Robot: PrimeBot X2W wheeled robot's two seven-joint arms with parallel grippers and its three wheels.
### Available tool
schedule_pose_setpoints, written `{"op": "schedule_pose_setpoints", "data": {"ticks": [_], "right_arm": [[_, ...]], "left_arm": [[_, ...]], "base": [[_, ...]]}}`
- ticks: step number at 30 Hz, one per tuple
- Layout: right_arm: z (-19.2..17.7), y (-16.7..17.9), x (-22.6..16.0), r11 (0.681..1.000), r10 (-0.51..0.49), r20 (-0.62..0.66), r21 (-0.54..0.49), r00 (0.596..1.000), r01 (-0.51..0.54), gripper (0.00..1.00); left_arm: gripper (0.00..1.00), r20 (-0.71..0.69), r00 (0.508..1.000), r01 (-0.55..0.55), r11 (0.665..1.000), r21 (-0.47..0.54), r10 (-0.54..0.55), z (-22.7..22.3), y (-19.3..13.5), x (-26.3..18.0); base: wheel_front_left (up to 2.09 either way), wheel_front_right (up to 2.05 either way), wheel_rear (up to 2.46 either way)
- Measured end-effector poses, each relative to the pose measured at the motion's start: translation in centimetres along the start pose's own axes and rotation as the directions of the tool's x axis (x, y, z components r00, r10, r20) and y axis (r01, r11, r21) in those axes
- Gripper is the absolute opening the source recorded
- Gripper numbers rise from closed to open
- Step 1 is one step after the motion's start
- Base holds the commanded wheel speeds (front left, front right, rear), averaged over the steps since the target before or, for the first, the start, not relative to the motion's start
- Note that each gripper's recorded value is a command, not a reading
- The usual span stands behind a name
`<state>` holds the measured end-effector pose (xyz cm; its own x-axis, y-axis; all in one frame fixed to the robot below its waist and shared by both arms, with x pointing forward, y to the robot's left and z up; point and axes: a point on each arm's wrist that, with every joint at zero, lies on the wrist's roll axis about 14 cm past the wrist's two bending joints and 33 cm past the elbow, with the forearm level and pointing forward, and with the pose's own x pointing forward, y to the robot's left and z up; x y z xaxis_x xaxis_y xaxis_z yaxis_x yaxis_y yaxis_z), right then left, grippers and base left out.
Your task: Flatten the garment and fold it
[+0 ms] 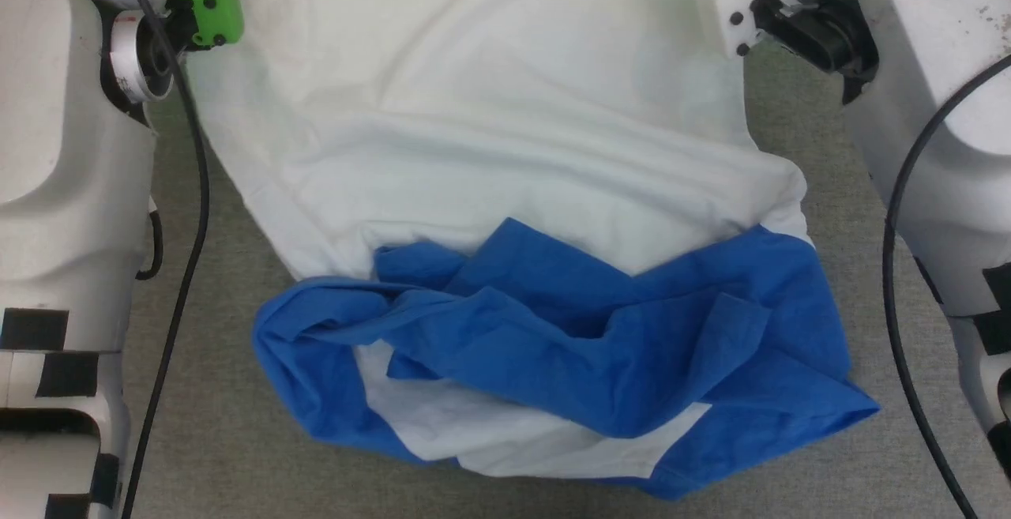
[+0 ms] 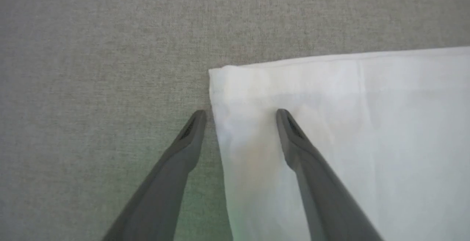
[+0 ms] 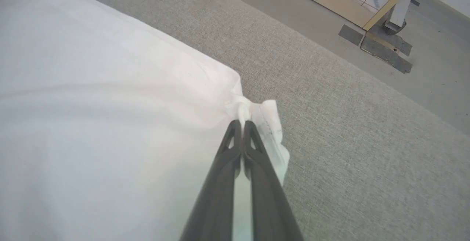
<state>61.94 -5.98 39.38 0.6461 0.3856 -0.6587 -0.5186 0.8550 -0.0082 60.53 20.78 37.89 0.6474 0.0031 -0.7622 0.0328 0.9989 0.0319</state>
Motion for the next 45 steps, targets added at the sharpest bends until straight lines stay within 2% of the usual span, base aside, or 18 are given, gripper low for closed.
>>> {"op": "schedule_pose_setpoints", "data": {"ticks": [5, 6, 7, 10, 15, 18, 21, 26, 33, 39, 45], "right_arm": [[-1.6, -0.9, 0.2, 1.0, -0.004, -0.033, -0.012, 0.999, 0.004, 0.0], [-1.7, -0.9, 0.2, 1.0, -0.002, -0.033, -0.012, 0.999, 0.002, 0.0], [-1.6, -0.9, 0.3, 1.0, 0.002, -0.031, -0.011, 1.0, -0.002, 0.0], [-1.4, -0.8, 0.3, 1.0, 0.007, -0.02, -0.011, 1.0, -0.007, 0.0], [-0.2, -1.5, -0.4, 1.0, 0.0, 0.024, 0.02, 1.0, -0.001, 0.0], [0.8, -2.2, -1.1, 0.999, -0.02, 0.048, 0.026, 0.999, 0.019, 0.0], [2.8, -3.7, -2.1, 0.998, -0.062, 0.084, 0.008, 0.995, 0.061, 0.0], [7.2, -6.1, -3.7, 0.991, -0.131, 0.186, -0.001, 0.974, 0.134, 0.0], [12.1, -9.0, -5.7, 0.976, -0.212, 0.331, 0.017, 0.919, 0.219, 0.0], [14.6, -9.5, -6.9, 0.968, -0.234, 0.439, 0.02, 0.867, 0.251, 0.0], [15.8, -8.6, -7.8, 0.97, -0.223, 0.494, 0.024, 0.84, 0.244, 0.0]], "left_arm": [[1.0, -0.089, 0.996, -0.008, 0.998, -0.062, 0.003, -1.3, -0.2, 0.9], [0.54, -0.091, 0.996, -0.004, 0.997, -0.075, -0.003, -1.2, -0.2, 0.9], [0.0, -0.09, 0.996, 0.004, 0.996, -0.089, -0.012, -1.1, -0.3, 0.8], [0.0, -0.054, 0.998, 0.026, 0.993, -0.112, -0.032, -0.5, -0.6, 0.6], [0.0, 0.086, 0.995, 0.053, 0.987, -0.153, -0.04, 1.4, -0.7, -0.4], [0.0, 0.205, 0.978, 0.063, 0.991, -0.116, -0.038, 4.0, -0.8, -1.7], [0.0, 0.331, 0.943, 0.064, 0.995, -0.075, -0.036, 7.4, -1.0, -3.3], [0.0, 0.513, 0.858, 0.046, 0.999, -0.028, -0.025, 12.7, -1.6, -5.2], [0.0, 0.679, 0.733, 0.03, 0.999, 0.024, -0.039, 17.7, -2.5, -7.2], [0.0, 0.77, 0.636, 0.023, 0.999, 0.043, -0.048, 19.9, -2.8, -8.8], [0.0, 0.772, 0.631, 0.051, 0.997, 0.059, -0.078, 19.9, -3.3, -9.4]], "base": [[0.0, 0.0, 0.0], [0.0, 0.0, 0.0], [0.0, 0.0, 0.0], [0.0, 0.0, 0.0], [0.0, 0.0, 0.0], [0.0, 0.0, 0.0], [0.0, 0.0, 0.0], [0.0, 0.0, 0.0], [0.0, 0.0, 0.0], [0.0, 0.0, 0.0], [0.0, 0.0, 0.0]]}}
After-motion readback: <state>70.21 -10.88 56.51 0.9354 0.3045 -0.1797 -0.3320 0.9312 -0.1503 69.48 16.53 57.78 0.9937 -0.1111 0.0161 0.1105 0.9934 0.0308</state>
